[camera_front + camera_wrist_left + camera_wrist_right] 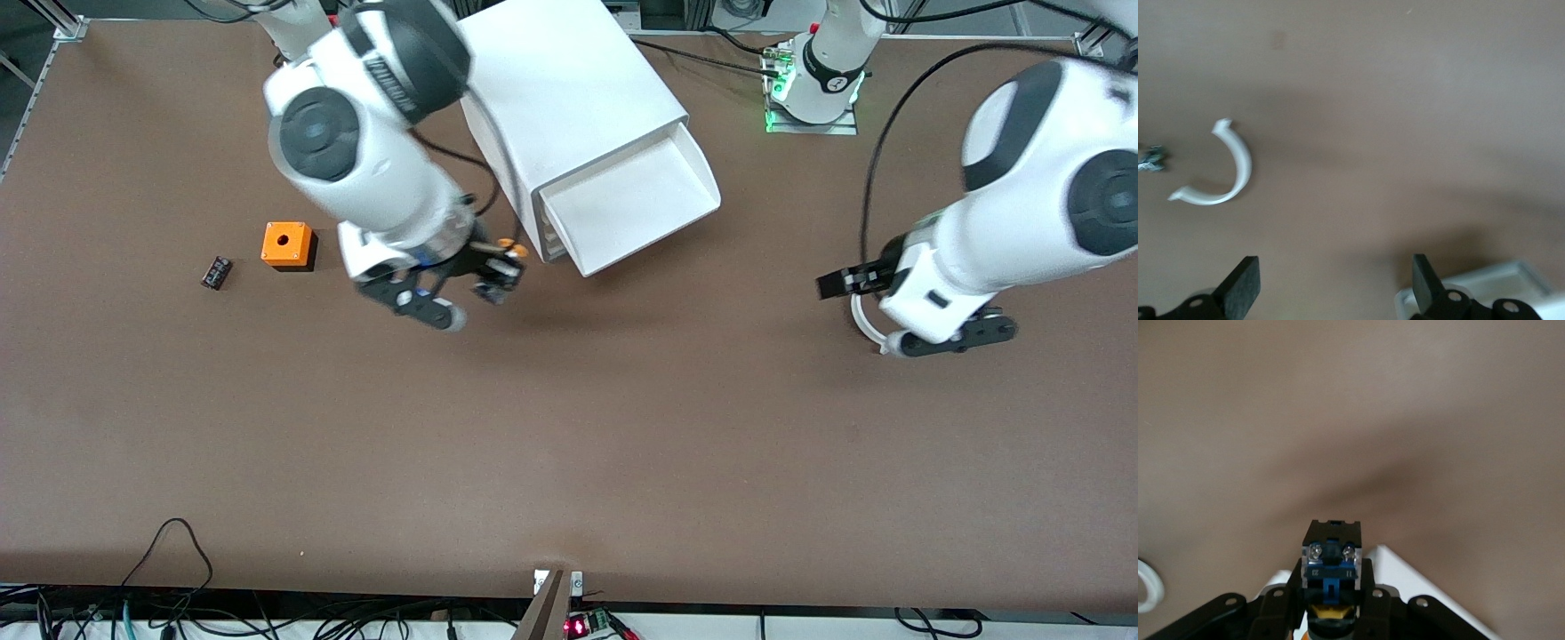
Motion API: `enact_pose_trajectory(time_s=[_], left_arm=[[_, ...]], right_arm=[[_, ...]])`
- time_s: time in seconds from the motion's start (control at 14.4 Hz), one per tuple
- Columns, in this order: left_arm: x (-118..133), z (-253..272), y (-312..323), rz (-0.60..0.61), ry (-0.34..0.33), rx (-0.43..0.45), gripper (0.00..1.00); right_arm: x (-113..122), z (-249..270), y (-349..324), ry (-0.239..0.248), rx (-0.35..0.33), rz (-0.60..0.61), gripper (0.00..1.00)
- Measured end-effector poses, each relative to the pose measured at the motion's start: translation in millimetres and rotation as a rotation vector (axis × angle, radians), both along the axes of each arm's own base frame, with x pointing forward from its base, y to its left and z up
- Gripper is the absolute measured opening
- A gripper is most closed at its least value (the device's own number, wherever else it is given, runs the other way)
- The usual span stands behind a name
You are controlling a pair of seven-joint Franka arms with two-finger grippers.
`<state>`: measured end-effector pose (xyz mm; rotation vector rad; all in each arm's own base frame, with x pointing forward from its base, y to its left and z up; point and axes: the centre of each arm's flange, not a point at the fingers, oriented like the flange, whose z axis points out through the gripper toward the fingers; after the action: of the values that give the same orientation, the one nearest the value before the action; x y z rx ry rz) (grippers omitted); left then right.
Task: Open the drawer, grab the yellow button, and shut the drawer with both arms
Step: 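Lift the button out with the right gripper while the left gripper returns, then push the drawer closed with the left gripper while the right gripper carries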
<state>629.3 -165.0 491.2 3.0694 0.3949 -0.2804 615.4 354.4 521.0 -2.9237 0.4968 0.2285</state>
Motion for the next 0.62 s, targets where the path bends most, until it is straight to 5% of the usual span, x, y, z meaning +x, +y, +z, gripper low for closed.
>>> enact_pose_trajectory(time_s=[0.62], left_arm=[[-54, -95, -144, 0.193, -0.083, 0.034, 1.00]], right_arm=[[48, -37, -205, 0.009, -0.125, 0.394, 0.33]])
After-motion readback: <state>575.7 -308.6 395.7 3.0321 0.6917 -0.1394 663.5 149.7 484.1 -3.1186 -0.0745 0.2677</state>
